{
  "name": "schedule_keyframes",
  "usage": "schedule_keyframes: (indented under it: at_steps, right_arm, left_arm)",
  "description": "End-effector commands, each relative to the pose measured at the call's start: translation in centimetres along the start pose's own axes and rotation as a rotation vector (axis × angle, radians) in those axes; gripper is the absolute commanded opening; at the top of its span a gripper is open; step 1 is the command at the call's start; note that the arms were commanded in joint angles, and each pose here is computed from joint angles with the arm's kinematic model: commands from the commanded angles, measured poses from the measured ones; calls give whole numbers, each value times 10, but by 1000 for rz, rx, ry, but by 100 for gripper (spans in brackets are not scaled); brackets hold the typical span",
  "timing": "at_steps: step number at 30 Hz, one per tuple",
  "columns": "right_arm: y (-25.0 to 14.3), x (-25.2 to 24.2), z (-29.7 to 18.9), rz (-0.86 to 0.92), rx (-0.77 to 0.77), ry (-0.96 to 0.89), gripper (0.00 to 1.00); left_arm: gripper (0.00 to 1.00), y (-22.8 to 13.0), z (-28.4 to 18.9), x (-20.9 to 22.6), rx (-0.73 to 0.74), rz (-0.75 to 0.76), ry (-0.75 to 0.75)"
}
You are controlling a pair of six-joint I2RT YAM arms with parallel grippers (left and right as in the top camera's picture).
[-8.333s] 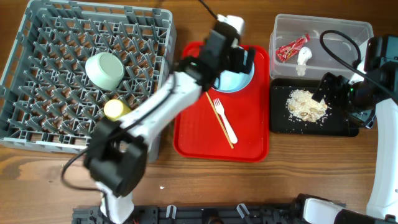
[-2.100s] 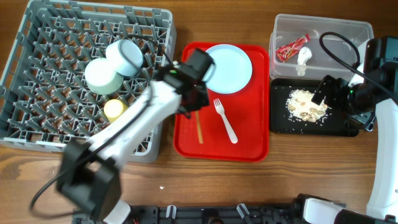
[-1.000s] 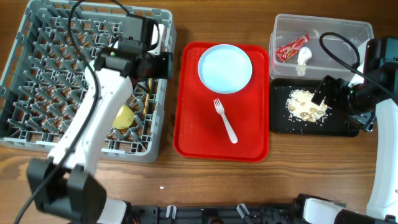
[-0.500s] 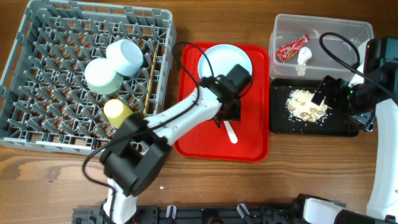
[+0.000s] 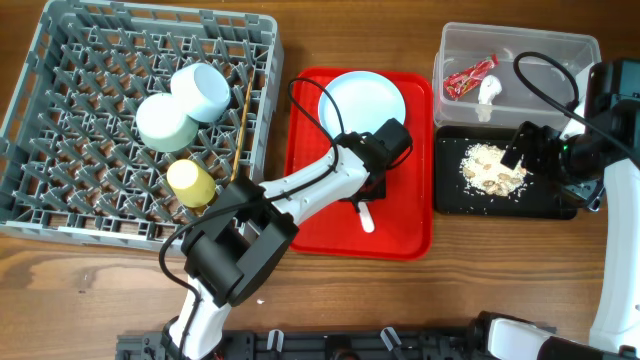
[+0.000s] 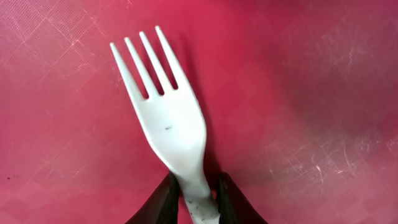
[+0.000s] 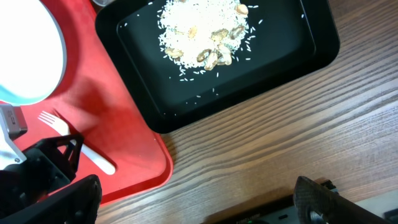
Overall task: Sort waste into correct bins and load items into the dishwasher rack
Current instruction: 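Grasp the white plastic fork on the red tray with the left gripper, then insert the white fork into the dish rack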
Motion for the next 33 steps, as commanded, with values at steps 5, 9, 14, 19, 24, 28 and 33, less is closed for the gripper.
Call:
schedule_keyframes:
  at_steps: [5, 9, 14, 19, 24, 28, 33]
  right_arm:
    - [0, -2, -8, 10, -31, -9, 100]
    - [0, -2, -8, 10, -31, -9, 100]
    - [0, -2, -8, 10, -31, -10, 100]
    - [0, -2, -8, 10, -31, -9, 100]
    - [0, -2, -8, 10, -31, -9, 100]
    - [0, -2, -8, 10, -30, -9, 100]
    - [0, 0, -8, 10, -27, 6, 100]
  left_arm:
    - [10, -10, 17, 4, 50, -1, 44]
    - [8, -6, 3, 4, 35, -8, 28]
    - [4, 15, -52, 10, -60, -16, -72]
    - [4, 51, -132, 50, -258, 54, -125]
    - [4, 95, -164, 131, -352, 124, -21]
    - [4, 125, -146, 183, -322, 112, 67]
    - [4, 144, -117, 196, -283, 99, 7]
Point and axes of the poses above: each gripper's point midway between its finger pads, its own z axis out along the fingers, its own x axis along the line the jaws close on, y = z × x, the point moved 8 cm from there along -z, back along the fingers, and after that the axes turned 7 degrees about -z, right-handed, at the moved point
